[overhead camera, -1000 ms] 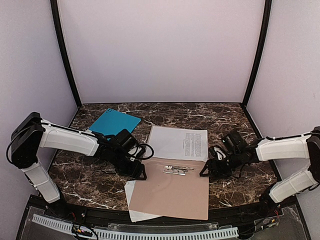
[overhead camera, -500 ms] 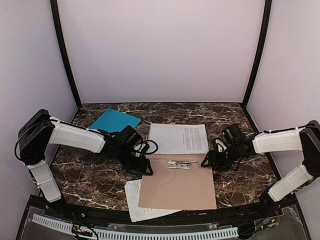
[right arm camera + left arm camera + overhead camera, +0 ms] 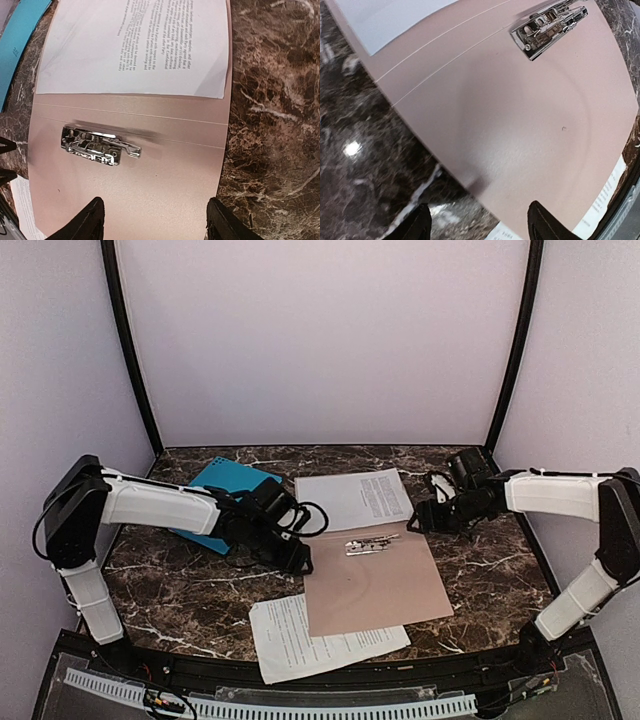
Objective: Put the files into the folder
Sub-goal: Move the folder with some files to the center of the board.
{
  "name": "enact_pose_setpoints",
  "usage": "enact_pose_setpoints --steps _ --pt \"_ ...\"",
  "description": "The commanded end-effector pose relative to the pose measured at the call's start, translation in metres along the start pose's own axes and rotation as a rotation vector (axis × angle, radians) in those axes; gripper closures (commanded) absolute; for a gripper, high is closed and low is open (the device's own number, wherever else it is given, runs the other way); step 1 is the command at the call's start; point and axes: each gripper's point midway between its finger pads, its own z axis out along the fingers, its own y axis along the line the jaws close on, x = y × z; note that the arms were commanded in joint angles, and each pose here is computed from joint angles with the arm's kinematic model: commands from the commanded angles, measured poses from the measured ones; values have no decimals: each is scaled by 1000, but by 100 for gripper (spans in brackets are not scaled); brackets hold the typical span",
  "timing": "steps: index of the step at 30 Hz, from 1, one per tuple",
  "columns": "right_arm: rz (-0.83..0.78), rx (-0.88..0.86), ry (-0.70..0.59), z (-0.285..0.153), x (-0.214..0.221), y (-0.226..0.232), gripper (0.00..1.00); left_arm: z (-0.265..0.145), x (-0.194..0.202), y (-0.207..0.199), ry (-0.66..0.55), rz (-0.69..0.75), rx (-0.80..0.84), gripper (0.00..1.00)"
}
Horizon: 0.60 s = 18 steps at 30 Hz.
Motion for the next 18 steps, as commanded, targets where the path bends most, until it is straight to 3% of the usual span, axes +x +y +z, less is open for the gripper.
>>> enact_pose_setpoints --steps 1,9,18 --pt "-152 7 -64 -18 -3 22 32 -49 32 43 24 75 -237 33" --pt "-227 -66 -66 -15 15 56 32 -81 111 65 215 7 -273 35" --pt "-246 -92 -7 9 25 67 34 -66 139 64 311 5 -213 41"
